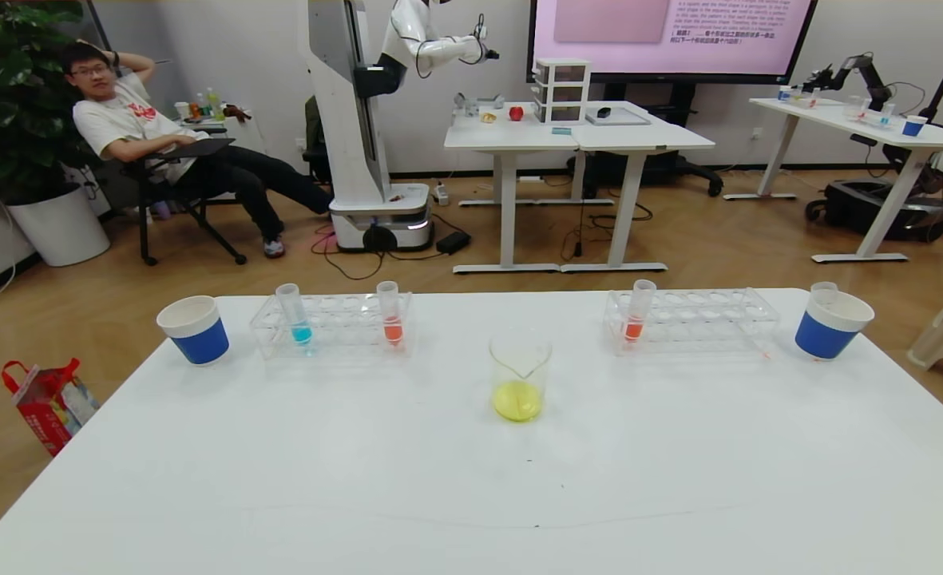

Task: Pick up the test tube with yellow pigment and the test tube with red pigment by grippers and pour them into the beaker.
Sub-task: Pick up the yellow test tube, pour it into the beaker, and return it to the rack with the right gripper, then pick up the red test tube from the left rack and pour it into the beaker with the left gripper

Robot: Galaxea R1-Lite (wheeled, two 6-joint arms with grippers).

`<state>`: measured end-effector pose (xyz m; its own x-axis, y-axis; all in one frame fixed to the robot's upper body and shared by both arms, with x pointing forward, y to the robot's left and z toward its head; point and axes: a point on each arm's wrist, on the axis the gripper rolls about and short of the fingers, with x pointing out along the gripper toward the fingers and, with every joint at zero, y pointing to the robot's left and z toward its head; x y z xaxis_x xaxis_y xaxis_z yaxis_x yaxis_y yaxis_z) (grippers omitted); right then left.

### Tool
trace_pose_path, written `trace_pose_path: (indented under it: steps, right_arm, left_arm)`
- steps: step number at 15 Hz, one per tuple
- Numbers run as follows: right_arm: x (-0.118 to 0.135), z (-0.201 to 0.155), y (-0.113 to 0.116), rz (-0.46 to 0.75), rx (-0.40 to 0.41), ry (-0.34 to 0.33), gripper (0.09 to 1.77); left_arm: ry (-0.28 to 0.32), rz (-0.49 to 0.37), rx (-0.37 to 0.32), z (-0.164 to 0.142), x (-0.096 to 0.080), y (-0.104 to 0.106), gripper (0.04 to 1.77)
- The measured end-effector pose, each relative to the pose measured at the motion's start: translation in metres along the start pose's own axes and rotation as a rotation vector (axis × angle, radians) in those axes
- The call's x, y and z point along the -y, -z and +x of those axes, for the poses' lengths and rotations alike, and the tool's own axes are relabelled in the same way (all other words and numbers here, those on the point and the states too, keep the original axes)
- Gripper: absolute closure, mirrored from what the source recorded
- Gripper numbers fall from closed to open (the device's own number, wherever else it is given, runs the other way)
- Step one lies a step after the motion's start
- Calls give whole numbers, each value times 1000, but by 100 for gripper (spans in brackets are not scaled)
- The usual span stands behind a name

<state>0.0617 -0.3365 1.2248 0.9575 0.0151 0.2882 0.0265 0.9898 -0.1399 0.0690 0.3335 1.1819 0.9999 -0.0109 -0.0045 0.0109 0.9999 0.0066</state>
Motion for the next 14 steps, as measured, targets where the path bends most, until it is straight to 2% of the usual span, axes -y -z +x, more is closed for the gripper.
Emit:
trace_pose_path:
  steps: [2, 4, 9, 14]
  right_arm:
    - [-4, -3, 32, -10, -217, -27, 12]
    - [-7, -5, 42, 66, -298, -55, 12]
    - [-6, -5, 42, 149, -295, -9, 12]
    - [-6, -5, 43, 152, -295, -7, 12]
  left_arm:
    - [0, 1, 0, 0, 0, 0, 6]
    - [0, 0, 0, 0, 0, 0, 6]
    - [0, 0, 0, 0, 0, 0, 6]
    - [1, 8, 0, 0, 0, 0, 6]
